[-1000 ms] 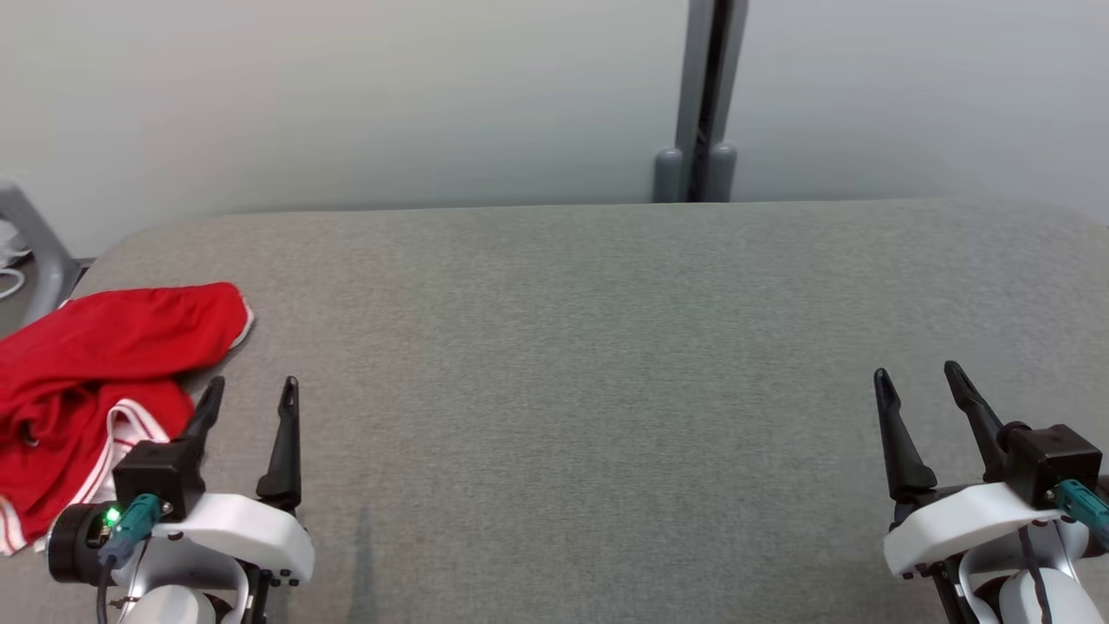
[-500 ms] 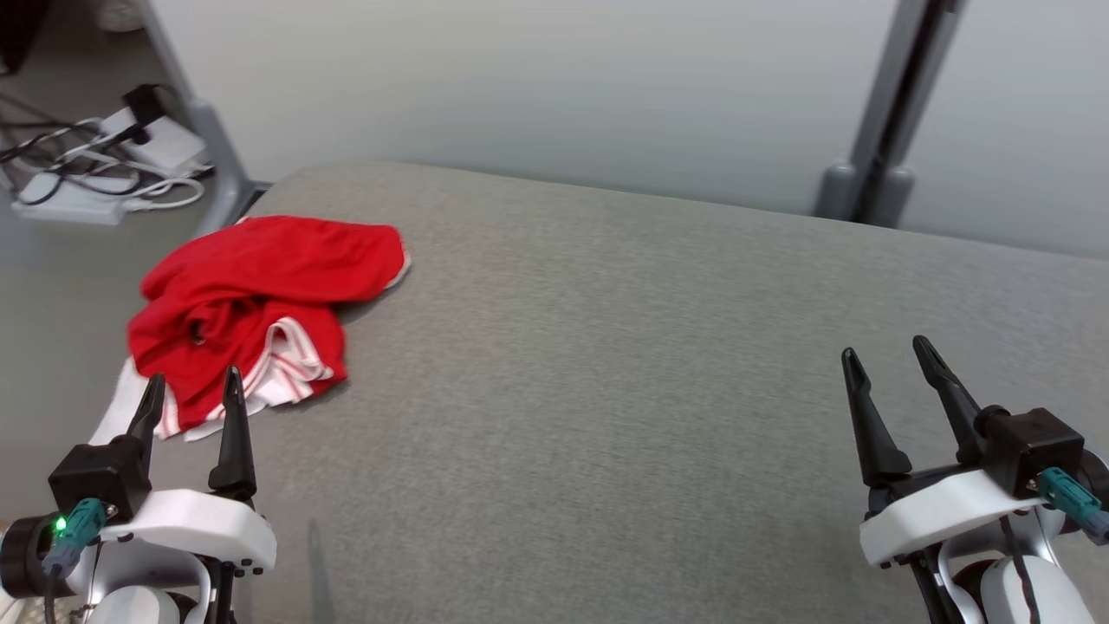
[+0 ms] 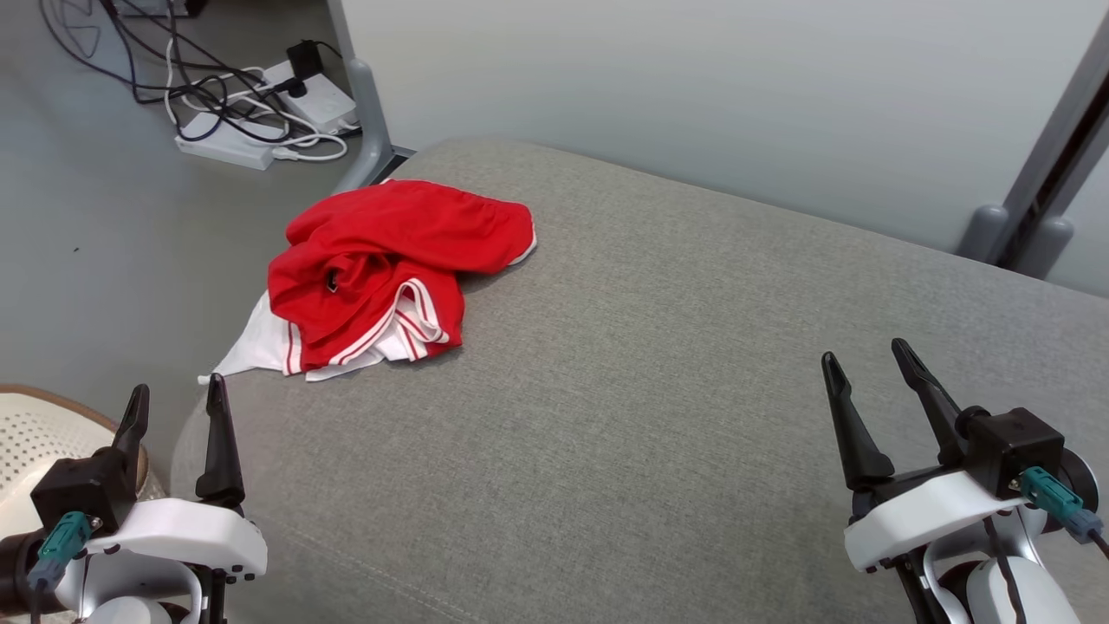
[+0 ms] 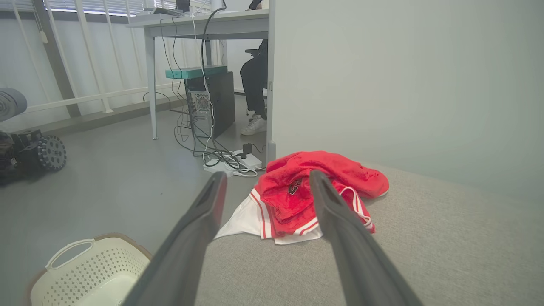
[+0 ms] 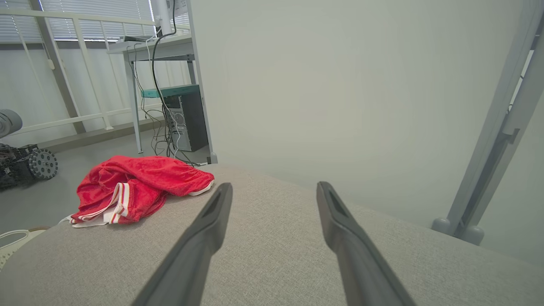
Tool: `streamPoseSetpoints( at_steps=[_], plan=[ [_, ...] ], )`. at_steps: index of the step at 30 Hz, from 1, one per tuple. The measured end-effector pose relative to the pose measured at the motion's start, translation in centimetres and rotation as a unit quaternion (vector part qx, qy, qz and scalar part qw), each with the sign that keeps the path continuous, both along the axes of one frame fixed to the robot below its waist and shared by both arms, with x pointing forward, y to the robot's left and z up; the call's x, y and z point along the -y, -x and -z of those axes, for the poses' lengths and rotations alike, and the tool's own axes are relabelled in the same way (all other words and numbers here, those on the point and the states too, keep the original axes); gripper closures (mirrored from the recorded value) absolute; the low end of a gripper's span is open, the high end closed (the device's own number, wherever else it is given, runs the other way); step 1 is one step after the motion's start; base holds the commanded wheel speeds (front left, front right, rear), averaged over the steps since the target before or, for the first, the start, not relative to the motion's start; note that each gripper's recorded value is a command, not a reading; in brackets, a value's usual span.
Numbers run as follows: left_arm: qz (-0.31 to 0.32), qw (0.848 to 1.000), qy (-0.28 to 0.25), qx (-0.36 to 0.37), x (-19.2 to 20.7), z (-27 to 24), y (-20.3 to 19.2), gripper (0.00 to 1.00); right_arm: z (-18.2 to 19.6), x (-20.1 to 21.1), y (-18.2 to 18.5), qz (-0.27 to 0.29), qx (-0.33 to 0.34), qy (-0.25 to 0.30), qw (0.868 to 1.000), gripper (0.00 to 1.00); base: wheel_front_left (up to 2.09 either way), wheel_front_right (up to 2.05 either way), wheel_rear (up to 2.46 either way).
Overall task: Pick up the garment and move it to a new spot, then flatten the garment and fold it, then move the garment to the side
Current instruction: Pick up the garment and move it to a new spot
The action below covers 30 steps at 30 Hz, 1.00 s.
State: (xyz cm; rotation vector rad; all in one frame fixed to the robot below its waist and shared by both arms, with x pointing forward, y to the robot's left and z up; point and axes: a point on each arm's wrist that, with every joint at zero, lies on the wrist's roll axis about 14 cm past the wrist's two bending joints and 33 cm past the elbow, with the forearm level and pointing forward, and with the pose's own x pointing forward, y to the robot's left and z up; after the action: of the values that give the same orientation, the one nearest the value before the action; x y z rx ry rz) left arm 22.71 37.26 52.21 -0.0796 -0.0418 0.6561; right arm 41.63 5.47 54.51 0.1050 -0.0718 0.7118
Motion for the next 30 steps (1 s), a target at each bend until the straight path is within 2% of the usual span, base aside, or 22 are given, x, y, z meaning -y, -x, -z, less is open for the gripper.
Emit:
streamPoseSetpoints(
  at_steps=[21, 30],
  plan=[
    [-0.021, 1.000, 0.008, 0.013, -0.7, -0.4, 0.6, 0.00, 0.2, -0.6, 0.1, -0.008, -0.008, 0.003, 1.000, 0.00, 0.00, 0.00, 0.00],
    [0.006, 0.999, -0.013, 0.036, -0.8, -2.9, -3.6, 0.00, 0.6, 0.6, -1.1, 0.006, -0.012, 0.007, 1.000, 0.00, 0.00, 0.00, 0.00]
  ],
)
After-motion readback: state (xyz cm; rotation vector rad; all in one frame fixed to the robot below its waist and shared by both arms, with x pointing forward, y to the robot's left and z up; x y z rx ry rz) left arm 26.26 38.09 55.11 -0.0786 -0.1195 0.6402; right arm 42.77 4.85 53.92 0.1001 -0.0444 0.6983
